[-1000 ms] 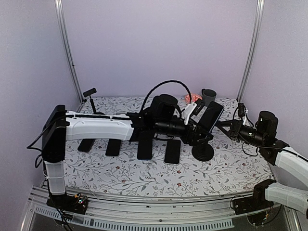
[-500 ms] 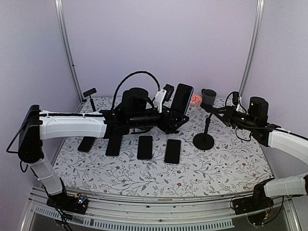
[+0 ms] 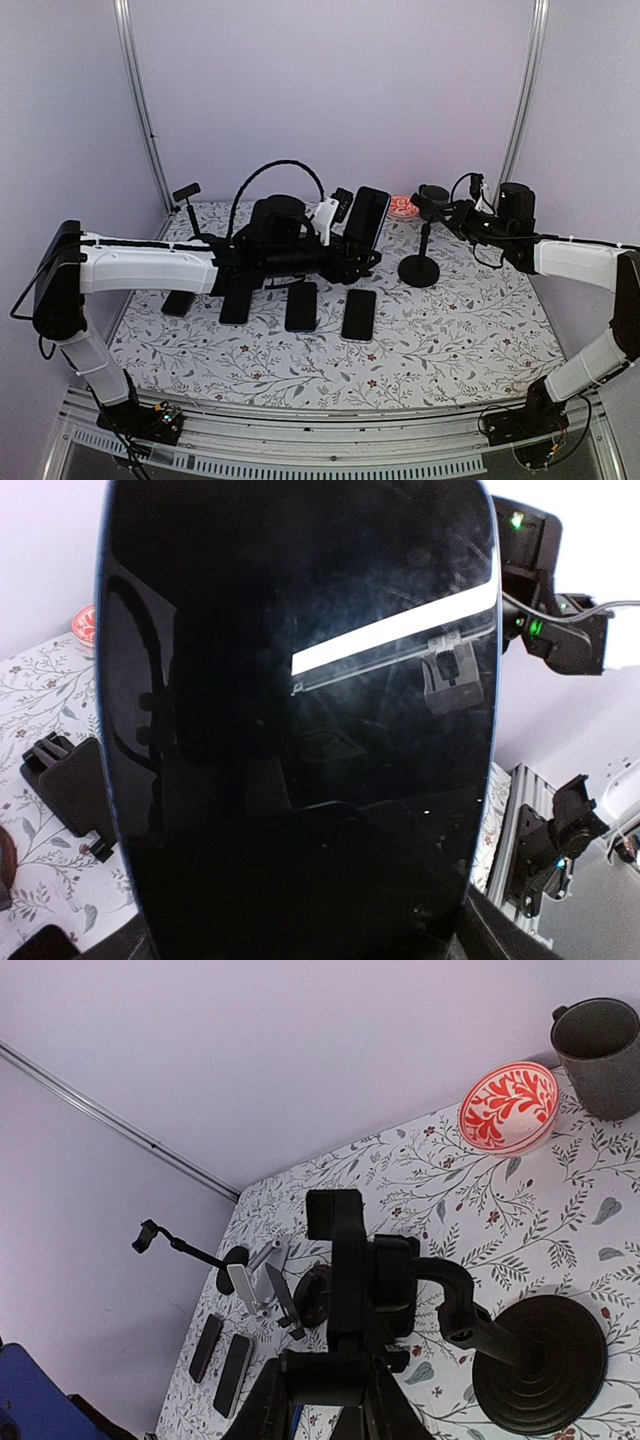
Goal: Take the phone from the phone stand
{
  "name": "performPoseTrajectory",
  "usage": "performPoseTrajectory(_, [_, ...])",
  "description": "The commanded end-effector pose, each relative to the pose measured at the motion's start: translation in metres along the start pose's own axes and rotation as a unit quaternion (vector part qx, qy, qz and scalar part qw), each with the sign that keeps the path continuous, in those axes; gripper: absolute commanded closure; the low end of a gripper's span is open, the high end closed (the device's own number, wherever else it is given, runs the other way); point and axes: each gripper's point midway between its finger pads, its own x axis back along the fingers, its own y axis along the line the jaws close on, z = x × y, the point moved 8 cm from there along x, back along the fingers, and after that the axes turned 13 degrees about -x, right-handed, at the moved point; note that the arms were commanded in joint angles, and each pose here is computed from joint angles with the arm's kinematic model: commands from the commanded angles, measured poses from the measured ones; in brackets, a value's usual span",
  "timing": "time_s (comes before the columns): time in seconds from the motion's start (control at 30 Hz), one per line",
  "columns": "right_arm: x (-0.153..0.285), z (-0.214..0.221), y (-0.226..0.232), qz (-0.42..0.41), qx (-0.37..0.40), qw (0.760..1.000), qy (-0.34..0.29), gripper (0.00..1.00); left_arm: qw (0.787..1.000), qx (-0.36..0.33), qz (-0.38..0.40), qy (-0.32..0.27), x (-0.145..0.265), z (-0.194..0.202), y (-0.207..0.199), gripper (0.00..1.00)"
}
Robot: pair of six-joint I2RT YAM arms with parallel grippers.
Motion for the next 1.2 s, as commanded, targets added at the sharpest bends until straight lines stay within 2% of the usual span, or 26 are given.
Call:
performPoseTrajectory(0.0, [-0.006, -0.031, 0.021, -0.051, 0.046, 0.996, -0.052, 1.00, 0.999, -0.005, -0.010, -0.049, 0.013, -0.023, 0.002, 1.00])
performPoseTrajectory(0.3, [-0.018, -0.038, 0.014, -0.048, 0.045, 0.997, -0.049, 0.99, 0.999, -0.004, -0.022, -0.041, 0.013, -0.016, 0.005, 1.00])
performPoseTrajectory(0.37, [-0.019, -0.037, 0.014, -0.049, 0.044, 0.997, -0.046, 0.87, 0.999, -0.003, -0.025, -0.041, 0.013, -0.015, 0.006, 1.00])
performPoseTrajectory(0.57, [-0.015, -0.035, 0.020, -0.059, 0.045, 0.997, -0.032, 0.37, 0.999, 0.000, -0.038, -0.033, 0.009, -0.010, 0.009, 1.00])
performPoseTrajectory(0.77, [0.002, -0.027, 0.032, -0.078, 0.059, 0.995, -0.014, 0.17, 0.998, 0.007, -0.056, -0.033, 0.005, -0.006, 0.014, 1.00])
performPoseTrajectory(0.87, [0.018, -0.021, 0.044, -0.094, 0.073, 0.993, -0.003, 0.14, 0.997, 0.011, -0.066, -0.033, 0.002, -0.005, 0.016, 1.00])
performPoseTrajectory(1.03, [0.040, 0.004, 0.070, -0.132, 0.095, 0.986, 0.038, 0.15, 0.996, 0.016, -0.078, -0.038, -0.003, -0.002, 0.019, 1.00])
performPoseTrajectory(1.17, [0.048, 0.027, 0.081, -0.126, 0.102, 0.985, 0.065, 0.15, 0.996, 0.019, -0.080, -0.038, -0.010, 0.000, 0.020, 1.00])
